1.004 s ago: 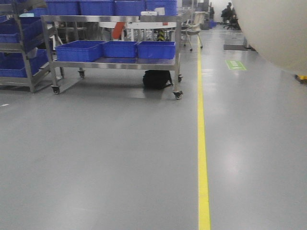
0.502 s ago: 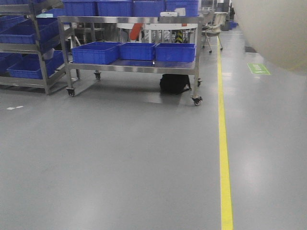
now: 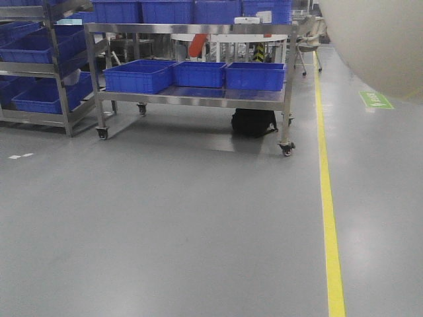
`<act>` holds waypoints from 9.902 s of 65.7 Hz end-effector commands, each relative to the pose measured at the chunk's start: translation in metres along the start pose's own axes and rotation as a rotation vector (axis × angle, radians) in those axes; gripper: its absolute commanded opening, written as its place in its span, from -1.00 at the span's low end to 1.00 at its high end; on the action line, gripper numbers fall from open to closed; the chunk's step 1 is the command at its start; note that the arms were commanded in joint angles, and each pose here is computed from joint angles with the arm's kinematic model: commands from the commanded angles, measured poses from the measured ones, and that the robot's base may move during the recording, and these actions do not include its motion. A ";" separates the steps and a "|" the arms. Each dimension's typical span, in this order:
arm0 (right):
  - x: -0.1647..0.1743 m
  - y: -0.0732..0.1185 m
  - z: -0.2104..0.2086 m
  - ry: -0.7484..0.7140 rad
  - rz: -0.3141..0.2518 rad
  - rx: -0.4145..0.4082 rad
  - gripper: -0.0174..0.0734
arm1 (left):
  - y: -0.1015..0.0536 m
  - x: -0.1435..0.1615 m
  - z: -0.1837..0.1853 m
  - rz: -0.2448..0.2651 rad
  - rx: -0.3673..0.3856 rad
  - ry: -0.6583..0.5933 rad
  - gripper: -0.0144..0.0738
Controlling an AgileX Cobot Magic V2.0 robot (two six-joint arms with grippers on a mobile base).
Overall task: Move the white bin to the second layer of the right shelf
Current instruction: 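Drive along the yellow floor line past the blue crate racks, then drive toward the windows and turn toward the roller shelf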
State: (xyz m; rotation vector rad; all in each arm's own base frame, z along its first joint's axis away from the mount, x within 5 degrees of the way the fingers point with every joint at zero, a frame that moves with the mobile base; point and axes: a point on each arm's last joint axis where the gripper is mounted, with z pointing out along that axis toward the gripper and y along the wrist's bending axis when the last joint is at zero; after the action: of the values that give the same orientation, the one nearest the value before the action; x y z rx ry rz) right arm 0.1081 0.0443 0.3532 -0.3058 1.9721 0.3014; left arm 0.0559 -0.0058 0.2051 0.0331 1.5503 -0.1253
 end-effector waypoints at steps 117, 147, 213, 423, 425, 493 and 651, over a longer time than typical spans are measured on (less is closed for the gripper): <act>-0.018 0.001 -0.006 -0.124 -0.007 -0.004 -0.50 | 0.001 0.005 0.001 -0.009 0.002 -0.052 -0.48; -0.018 0.001 -0.006 -0.124 -0.007 -0.004 -0.50 | 0.001 0.005 0.001 -0.009 0.002 -0.052 -0.48; -0.018 0.001 -0.006 -0.124 -0.007 -0.004 -0.50 | 0.001 0.005 0.001 -0.009 0.002 -0.052 -0.48; -0.018 0.001 -0.006 -0.124 -0.007 -0.004 -0.50 | 0.001 0.005 0.001 -0.009 0.002 -0.052 -0.48; -0.018 0.001 -0.006 -0.124 -0.007 -0.004 -0.50 | 0.001 0.005 0.001 -0.009 0.002 -0.052 -0.48; -0.018 0.001 -0.006 -0.124 -0.007 -0.004 -0.50 | 0.001 0.005 0.001 -0.009 0.002 -0.052 -0.48; -0.018 0.001 -0.006 -0.124 -0.007 -0.004 -0.50 | 0.001 0.005 0.001 -0.009 0.002 -0.052 -0.48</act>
State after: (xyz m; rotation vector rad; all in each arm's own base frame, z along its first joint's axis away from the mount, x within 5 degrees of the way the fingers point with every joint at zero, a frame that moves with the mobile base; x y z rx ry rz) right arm 0.1081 0.0442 0.3531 -0.3068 1.9737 0.2991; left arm 0.0559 -0.0058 0.2051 0.0331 1.5503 -0.1253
